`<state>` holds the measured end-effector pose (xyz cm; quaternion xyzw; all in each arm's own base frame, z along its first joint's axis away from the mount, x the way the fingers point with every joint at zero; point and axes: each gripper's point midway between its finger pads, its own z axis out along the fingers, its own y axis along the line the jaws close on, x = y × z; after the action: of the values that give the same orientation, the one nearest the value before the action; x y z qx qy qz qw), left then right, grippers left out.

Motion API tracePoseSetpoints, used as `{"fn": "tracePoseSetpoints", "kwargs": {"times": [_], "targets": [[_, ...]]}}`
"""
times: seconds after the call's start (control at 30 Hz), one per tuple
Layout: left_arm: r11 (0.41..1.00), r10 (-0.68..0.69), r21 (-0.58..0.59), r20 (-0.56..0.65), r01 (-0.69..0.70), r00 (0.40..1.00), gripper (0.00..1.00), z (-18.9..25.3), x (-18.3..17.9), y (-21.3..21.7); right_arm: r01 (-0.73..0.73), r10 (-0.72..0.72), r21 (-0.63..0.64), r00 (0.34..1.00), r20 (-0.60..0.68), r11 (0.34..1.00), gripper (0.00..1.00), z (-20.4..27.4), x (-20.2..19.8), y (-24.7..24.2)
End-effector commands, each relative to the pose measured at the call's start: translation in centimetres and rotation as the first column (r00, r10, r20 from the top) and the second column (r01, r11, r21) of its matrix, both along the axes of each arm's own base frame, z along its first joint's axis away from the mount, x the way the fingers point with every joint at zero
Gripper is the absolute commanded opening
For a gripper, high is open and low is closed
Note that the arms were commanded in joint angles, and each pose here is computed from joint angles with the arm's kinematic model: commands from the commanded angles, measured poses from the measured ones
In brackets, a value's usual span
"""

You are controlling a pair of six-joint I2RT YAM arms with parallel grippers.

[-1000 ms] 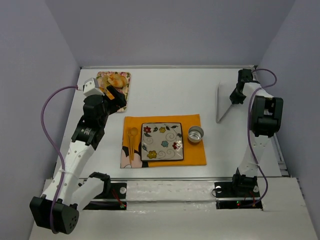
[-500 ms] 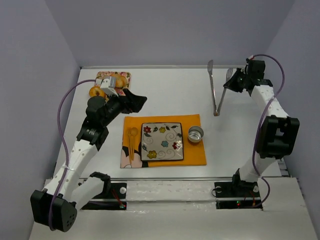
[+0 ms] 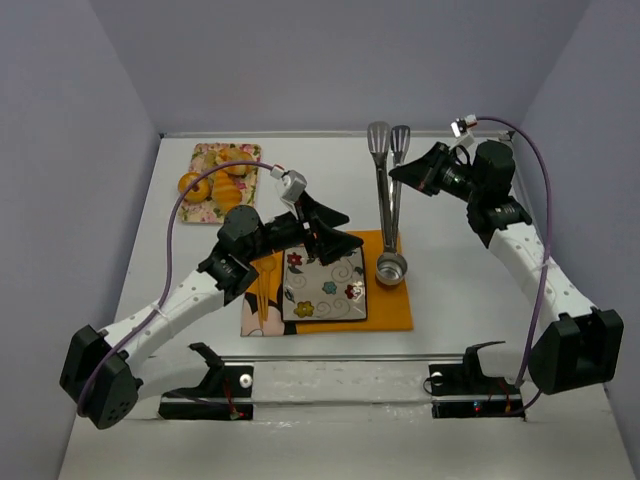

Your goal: Place the bread

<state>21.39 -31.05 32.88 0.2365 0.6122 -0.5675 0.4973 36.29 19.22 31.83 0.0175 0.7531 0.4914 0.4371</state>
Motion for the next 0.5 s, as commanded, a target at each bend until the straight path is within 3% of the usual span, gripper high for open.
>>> {"fn": "tracePoseSetpoints", "kwargs": {"times": [0.0, 0.47], "targets": [[0.993, -0.083, -0.071, 0.132, 0.093, 0.988, 0.99, 3.4, -1.4, -2.0, -0.045, 0.024, 0.131, 0.987, 0.16, 0.99, 0.07, 6.3, -2.6, 1.2], [0.982, -0.153, -0.088, 0.152, 0.167, 0.976, 0.99, 4.6, -0.9, -6.5, -0.131, 0.099, 0.182, 0.98, 0.175, 0.974, 0.07, 7.0, -5.4, 3.5]]}}
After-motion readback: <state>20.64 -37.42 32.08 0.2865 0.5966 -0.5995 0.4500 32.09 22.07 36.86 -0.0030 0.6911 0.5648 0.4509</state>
